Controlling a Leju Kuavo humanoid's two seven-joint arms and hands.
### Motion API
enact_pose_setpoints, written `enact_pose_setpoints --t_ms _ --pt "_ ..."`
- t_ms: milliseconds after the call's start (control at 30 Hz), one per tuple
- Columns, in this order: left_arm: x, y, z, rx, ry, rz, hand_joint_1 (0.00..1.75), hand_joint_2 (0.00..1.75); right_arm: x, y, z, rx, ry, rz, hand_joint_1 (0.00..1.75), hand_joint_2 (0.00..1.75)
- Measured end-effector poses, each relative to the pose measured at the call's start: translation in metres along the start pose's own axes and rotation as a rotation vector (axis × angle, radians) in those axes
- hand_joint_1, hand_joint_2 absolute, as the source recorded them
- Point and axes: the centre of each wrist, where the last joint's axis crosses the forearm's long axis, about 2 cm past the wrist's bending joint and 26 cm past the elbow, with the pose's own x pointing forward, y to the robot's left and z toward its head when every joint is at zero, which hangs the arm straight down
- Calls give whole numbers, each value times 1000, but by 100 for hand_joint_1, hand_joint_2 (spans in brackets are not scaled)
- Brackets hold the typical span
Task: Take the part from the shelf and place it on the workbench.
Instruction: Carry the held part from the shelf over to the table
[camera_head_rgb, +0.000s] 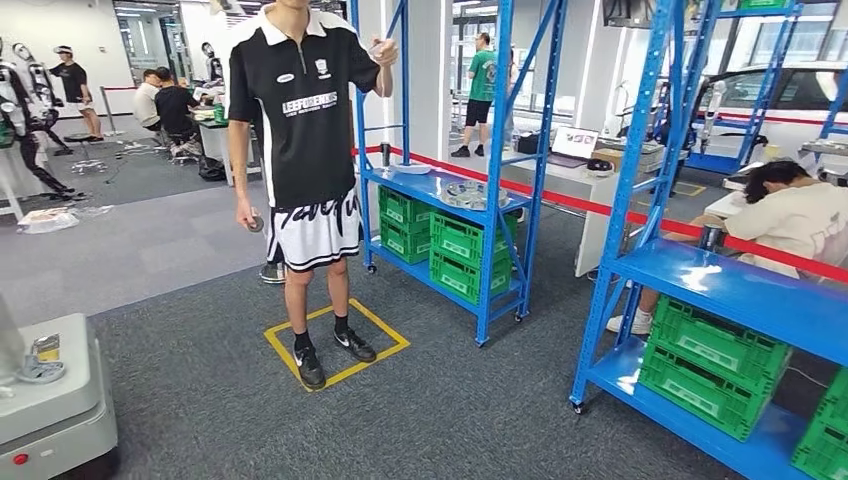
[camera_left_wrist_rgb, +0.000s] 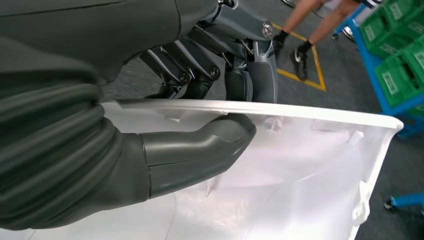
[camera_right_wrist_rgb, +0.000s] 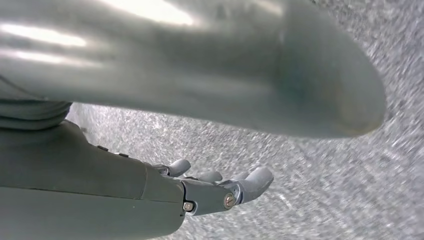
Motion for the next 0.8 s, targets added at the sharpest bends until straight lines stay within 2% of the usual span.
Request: enact_pose_setpoints --t_ms 800 --pt "2 -5 -4 27 7 12 175 175 1 1 -1 6 8 27 0 0"
